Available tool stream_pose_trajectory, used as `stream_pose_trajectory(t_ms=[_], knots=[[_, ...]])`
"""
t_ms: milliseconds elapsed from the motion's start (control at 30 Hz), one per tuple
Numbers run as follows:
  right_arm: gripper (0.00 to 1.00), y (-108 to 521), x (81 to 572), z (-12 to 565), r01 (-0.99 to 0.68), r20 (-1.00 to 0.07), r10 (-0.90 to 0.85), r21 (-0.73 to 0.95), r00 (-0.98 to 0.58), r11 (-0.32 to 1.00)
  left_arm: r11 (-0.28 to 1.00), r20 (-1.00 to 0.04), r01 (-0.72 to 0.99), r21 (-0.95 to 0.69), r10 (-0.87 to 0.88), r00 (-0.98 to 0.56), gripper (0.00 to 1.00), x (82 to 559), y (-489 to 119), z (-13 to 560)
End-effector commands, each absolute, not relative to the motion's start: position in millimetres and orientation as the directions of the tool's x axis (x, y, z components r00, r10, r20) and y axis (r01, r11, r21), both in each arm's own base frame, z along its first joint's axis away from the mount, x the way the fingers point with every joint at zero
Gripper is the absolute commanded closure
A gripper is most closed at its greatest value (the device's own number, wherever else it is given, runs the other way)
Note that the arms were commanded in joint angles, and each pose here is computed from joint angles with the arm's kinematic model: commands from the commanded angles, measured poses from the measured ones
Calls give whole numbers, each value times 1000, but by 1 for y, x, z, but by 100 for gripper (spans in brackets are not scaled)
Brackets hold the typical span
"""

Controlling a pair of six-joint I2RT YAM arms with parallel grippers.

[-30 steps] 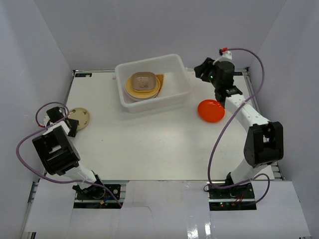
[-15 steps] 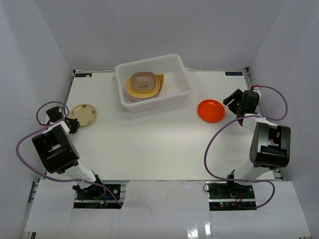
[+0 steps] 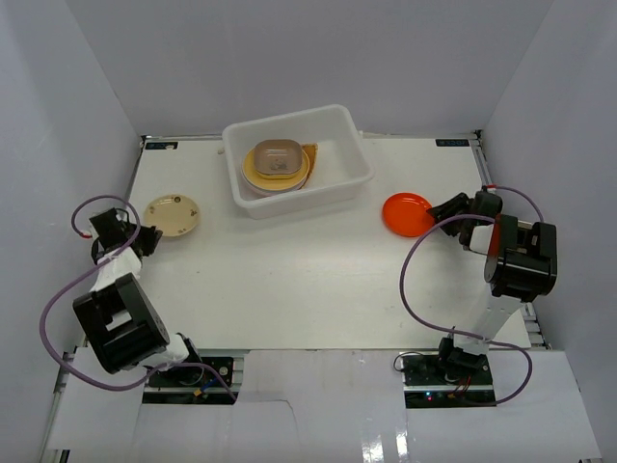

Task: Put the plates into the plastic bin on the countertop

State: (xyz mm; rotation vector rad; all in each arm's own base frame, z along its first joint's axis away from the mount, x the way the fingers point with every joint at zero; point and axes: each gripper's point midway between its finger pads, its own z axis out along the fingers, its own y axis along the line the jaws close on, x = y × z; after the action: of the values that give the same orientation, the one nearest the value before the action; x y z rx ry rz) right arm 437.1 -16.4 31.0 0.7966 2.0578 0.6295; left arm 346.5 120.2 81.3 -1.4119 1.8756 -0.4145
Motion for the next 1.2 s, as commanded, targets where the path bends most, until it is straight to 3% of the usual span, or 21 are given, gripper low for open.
stream_pose_trajectory(t_ms=[0, 300, 567, 733, 967, 1000, 1167], knots=[[60, 4, 429, 19, 278, -431, 738, 731, -520, 623, 389, -401, -562, -729, -910, -110, 100, 356, 107, 126], [92, -1, 422, 23, 292, -456, 742, 716, -492, 634, 398, -399, -472, -787, -911, -104, 100, 361, 93, 160], [92, -9, 420, 62, 261, -532, 743, 712, -406, 652, 524, -503, -169, -835, -850, -155, 100, 385, 33, 266], [92, -11, 424, 119, 176, -587, 746, 736, -314, 654, 587, -580, 33, -809, -786, -214, 100, 412, -31, 324], [92, 2, 429, 213, 0, -661, 714, 734, -231, 679, 595, -573, 83, -799, -713, -404, 100, 477, -110, 303], [92, 12, 432, 227, -33, -674, 701, 726, -235, 687, 600, -554, 48, -798, -701, -449, 100, 491, -118, 277], [92, 57, 448, 276, -150, -734, 638, 676, -233, 722, 611, -529, 24, -791, -664, -528, 100, 530, -146, 253]])
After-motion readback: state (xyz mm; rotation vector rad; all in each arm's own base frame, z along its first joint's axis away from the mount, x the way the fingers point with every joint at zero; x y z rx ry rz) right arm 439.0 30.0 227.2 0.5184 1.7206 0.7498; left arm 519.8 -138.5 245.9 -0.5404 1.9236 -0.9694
